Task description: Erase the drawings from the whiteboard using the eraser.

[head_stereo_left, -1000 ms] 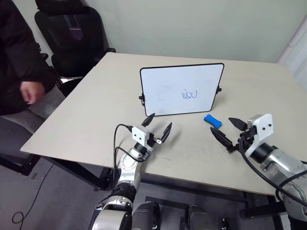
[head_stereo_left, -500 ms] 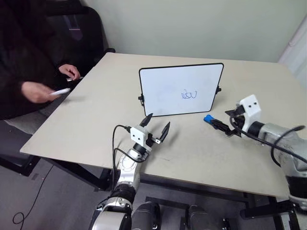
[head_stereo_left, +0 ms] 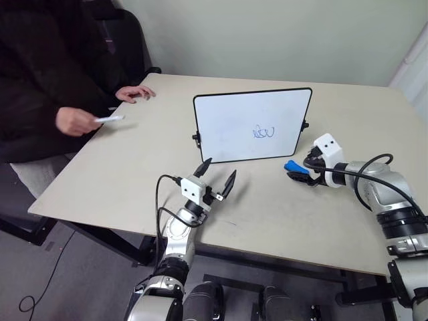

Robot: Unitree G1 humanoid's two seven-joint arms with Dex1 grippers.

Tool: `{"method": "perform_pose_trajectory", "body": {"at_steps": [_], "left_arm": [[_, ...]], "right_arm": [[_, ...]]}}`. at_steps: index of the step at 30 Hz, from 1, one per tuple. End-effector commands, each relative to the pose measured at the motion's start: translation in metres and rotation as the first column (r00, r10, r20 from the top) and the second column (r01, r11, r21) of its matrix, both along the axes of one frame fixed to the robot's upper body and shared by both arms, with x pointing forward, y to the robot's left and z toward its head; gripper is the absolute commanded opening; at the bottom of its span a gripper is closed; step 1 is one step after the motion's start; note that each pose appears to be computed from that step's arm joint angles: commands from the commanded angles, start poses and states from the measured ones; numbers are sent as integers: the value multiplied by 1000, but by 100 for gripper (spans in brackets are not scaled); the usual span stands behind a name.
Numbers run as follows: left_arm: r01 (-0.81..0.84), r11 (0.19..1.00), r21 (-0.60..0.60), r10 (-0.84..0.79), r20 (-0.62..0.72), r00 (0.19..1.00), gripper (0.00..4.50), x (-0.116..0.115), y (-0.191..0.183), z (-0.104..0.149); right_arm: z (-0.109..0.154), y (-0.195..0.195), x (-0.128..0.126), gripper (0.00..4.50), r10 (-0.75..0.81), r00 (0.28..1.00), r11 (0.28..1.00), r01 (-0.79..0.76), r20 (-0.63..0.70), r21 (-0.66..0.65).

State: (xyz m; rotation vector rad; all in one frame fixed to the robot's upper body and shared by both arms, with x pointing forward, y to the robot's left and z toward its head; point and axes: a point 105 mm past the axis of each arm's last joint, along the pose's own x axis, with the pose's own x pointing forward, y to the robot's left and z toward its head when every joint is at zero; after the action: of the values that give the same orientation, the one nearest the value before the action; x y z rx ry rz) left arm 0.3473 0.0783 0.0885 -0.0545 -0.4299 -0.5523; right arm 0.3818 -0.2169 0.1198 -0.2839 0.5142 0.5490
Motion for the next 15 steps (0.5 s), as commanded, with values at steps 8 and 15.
{"method": "perform_pose_trajectory", "body": {"at_steps": [8,15], "left_arm": [[-4,1000,-4,3,-79,997,450,-4,0,-21],[-5,1000,-9,5,-78,997,450,-6,0,-21]], "right_arm": [[7,-2,5,449,41,999,999,-40,16,-22],[3,1,3,327,67,998,997,-68,-6,-33]]}}
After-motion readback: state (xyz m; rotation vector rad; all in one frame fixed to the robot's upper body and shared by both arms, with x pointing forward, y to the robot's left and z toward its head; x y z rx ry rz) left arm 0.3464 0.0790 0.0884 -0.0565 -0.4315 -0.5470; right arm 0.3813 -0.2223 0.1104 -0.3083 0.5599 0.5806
